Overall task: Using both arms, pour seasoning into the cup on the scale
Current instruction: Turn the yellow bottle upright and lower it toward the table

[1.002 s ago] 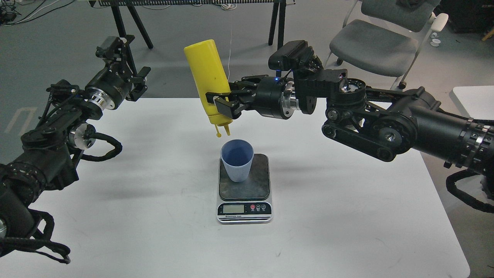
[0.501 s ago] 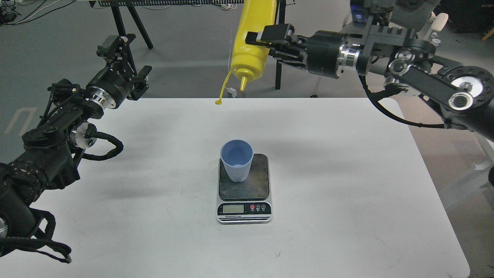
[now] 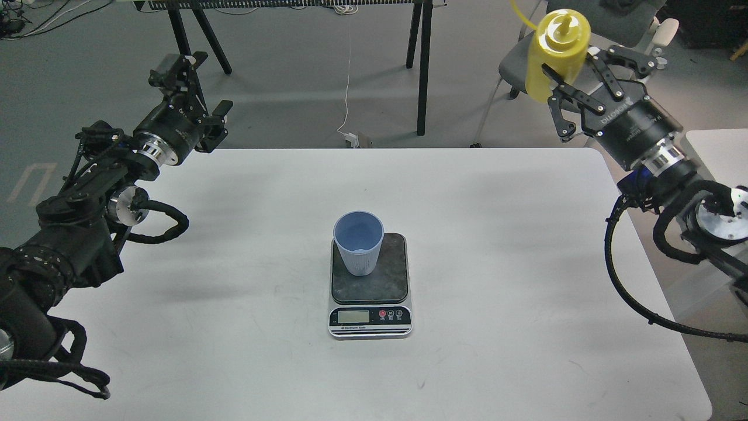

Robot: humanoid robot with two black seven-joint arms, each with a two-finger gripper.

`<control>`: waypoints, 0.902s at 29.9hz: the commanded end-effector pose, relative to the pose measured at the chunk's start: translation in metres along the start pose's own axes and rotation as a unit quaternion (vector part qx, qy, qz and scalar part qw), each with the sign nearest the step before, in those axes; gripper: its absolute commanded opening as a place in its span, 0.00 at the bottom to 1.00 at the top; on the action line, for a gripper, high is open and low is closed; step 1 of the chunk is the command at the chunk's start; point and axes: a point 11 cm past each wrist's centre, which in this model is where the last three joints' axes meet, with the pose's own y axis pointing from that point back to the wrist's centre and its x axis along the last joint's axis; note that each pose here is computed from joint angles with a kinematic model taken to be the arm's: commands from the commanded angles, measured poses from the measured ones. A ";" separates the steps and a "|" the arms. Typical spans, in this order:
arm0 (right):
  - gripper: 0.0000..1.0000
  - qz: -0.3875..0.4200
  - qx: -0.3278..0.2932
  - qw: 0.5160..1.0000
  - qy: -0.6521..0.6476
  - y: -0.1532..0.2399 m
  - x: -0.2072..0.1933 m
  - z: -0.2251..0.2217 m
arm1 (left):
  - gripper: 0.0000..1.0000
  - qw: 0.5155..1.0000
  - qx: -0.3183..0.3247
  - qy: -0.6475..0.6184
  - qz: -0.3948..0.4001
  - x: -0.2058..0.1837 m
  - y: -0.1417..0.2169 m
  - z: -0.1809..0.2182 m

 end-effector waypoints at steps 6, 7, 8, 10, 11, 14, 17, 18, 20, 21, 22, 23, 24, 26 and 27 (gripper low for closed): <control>0.30 0.068 0.066 0.993 -0.065 0.072 0.048 0.025 | 0.99 1.000 0.002 -0.005 0.002 0.003 0.002 0.000; 0.30 0.076 0.071 0.992 -0.065 0.078 0.052 0.025 | 0.99 1.000 0.003 -0.006 0.002 0.004 0.002 0.001; 0.30 0.084 0.074 0.992 -0.064 0.083 0.057 0.026 | 0.99 1.000 0.003 -0.006 0.002 0.004 0.002 0.001; 0.30 0.098 0.075 0.991 -0.058 0.092 0.066 0.027 | 0.99 1.000 0.002 -0.005 0.002 0.004 0.002 0.001; 0.30 0.105 0.078 0.990 -0.054 0.097 0.070 0.027 | 0.99 1.000 0.003 -0.004 0.001 0.003 0.002 0.000; 0.30 0.126 0.082 0.988 -0.039 0.109 0.086 0.028 | 0.99 1.000 0.003 -0.004 0.001 0.002 0.002 -0.001; 0.30 0.152 0.092 0.983 -0.040 0.118 0.107 0.035 | 0.99 1.000 0.005 -0.005 0.000 0.002 0.002 -0.002; 0.30 0.163 0.095 0.981 -0.037 0.123 0.114 0.034 | 0.99 1.000 0.005 -0.005 0.000 0.002 0.002 -0.002; 0.31 0.184 0.100 0.977 -0.030 0.134 0.127 0.032 | 0.99 1.000 0.005 -0.005 0.000 0.002 0.002 -0.002; 0.31 0.190 0.100 0.976 -0.026 0.138 0.131 0.031 | 0.99 1.000 0.004 -0.005 0.000 0.002 0.001 -0.001; 0.31 0.195 0.102 0.975 -0.022 0.140 0.134 0.029 | 0.99 1.000 0.004 -0.005 0.000 0.002 0.001 -0.001; 0.32 0.200 0.101 0.975 -0.017 0.142 0.137 0.029 | 0.99 1.000 0.004 -0.005 -0.001 0.001 0.001 -0.001; 0.32 0.207 0.101 0.973 -0.015 0.145 0.144 0.032 | 0.99 1.000 0.004 -0.005 -0.001 0.001 0.001 -0.001; 0.32 0.215 0.095 0.972 -0.018 0.147 0.152 0.045 | 0.99 1.000 0.005 -0.004 -0.002 0.000 0.001 -0.003; 0.32 0.214 0.092 0.972 -0.020 0.146 0.153 0.050 | 0.99 1.000 0.005 -0.004 -0.002 0.000 0.001 -0.003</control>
